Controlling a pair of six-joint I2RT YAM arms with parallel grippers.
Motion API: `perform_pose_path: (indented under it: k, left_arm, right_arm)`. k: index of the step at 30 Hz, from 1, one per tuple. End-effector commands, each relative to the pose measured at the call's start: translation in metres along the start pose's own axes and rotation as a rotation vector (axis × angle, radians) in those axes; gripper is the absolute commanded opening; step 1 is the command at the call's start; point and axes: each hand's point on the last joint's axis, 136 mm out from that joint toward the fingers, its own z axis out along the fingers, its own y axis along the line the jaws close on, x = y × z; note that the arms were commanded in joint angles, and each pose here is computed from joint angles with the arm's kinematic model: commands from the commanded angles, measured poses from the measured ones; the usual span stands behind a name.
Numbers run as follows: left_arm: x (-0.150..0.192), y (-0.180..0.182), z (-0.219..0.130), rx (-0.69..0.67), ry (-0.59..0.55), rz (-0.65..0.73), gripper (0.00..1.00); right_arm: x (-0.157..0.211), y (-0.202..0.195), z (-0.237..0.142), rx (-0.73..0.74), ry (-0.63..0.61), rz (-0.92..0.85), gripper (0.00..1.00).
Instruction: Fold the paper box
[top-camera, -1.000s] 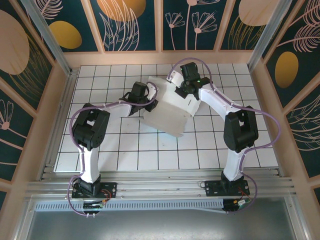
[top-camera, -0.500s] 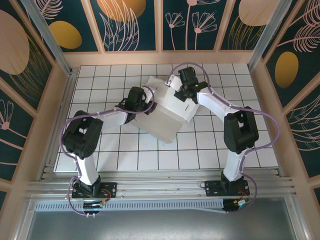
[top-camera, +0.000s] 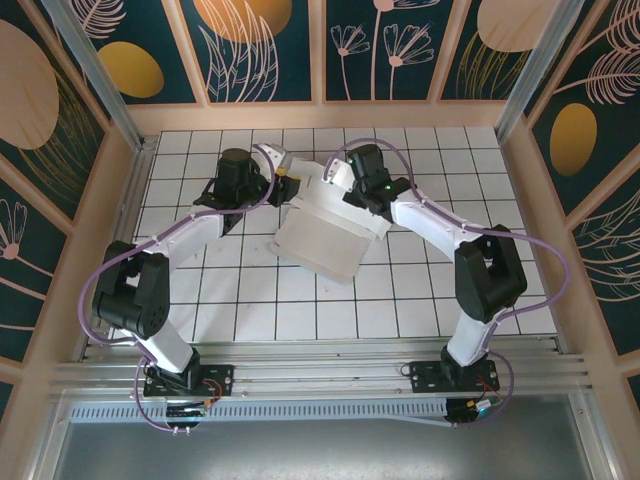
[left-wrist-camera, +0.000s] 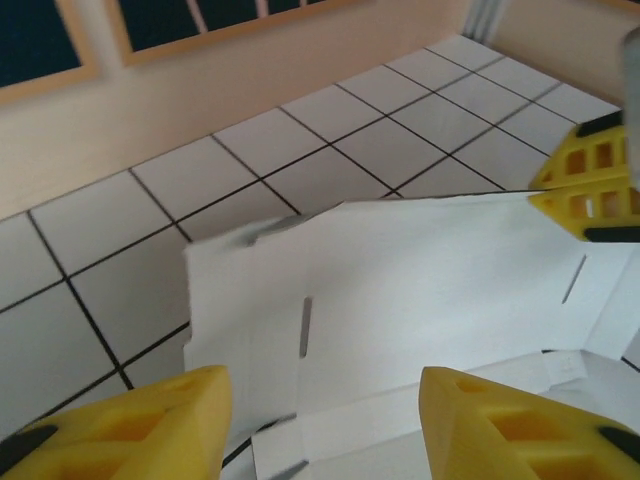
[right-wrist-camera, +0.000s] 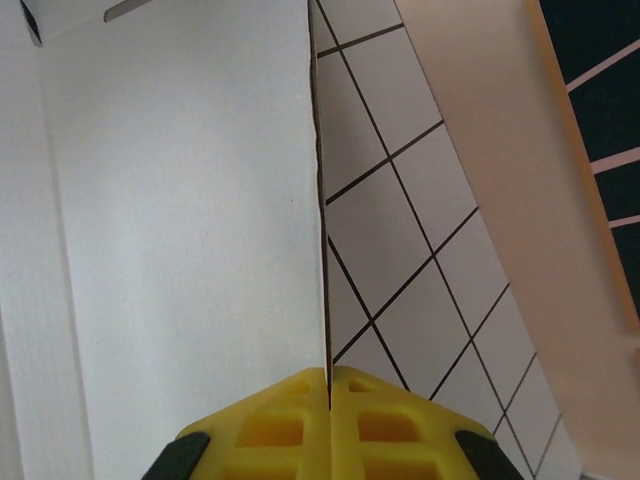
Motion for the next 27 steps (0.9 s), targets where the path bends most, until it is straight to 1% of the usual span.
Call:
perform_pose_path:
  k: [1,3,4,8,11,13,17,21,23,26,27]
  left_arm:
    - [-0.004,-0.014,-0.001,0.073,-0.070,0.241,0.53]
    - [-0.014,-0.015,-0.004,0.058,-0.136,0.314,0.52]
    - [-0.015,-0.012,-0.002,0.043,-0.147,0.347,0.52]
    - [-0.009,-0.003,0.010,0.010,-0.105,0.452,0.51]
    - [-0.011,0.001,0.009,-0.034,-0.143,0.550,0.51]
    - [-0.011,-0.001,0.009,-0.037,-0.159,0.641,0.51]
    - [-0.008,0.002,0.023,-0.022,-0.147,0.689,0.54]
    - [-0.005,0.002,0.035,0.022,-0.122,0.701,0.54]
    - [-0.004,0.004,0.039,0.017,-0.113,0.697,0.54]
    - [-0.002,0.007,0.041,0.004,-0.116,0.684,0.52]
    - [0.000,0.006,0.042,0.010,-0.113,0.677,0.48]
  right_arm:
    - [-0.005,-0.013,-0.016,0.087,-0.007,-0.044,0.00]
    - [-0.005,-0.010,-0.017,0.083,-0.006,-0.050,0.00]
    - [-0.005,-0.009,-0.016,0.081,-0.007,-0.049,0.00]
    - [-0.009,-0.004,-0.017,0.071,-0.017,-0.060,0.00]
    - [-0.010,-0.002,-0.018,0.070,-0.017,-0.070,0.00]
    - [-0.010,-0.002,-0.018,0.070,-0.016,-0.073,0.00]
    - [-0.012,-0.001,-0.019,0.069,-0.020,-0.081,0.00]
    - [-0.013,-0.001,-0.019,0.069,-0.022,-0.080,0.00]
    - [-0.013,0.000,-0.018,0.068,-0.020,-0.080,0.00]
    - [-0.013,0.001,-0.017,0.065,-0.021,-0.082,0.00]
    - [-0.013,0.001,-0.017,0.065,-0.020,-0.082,0.00]
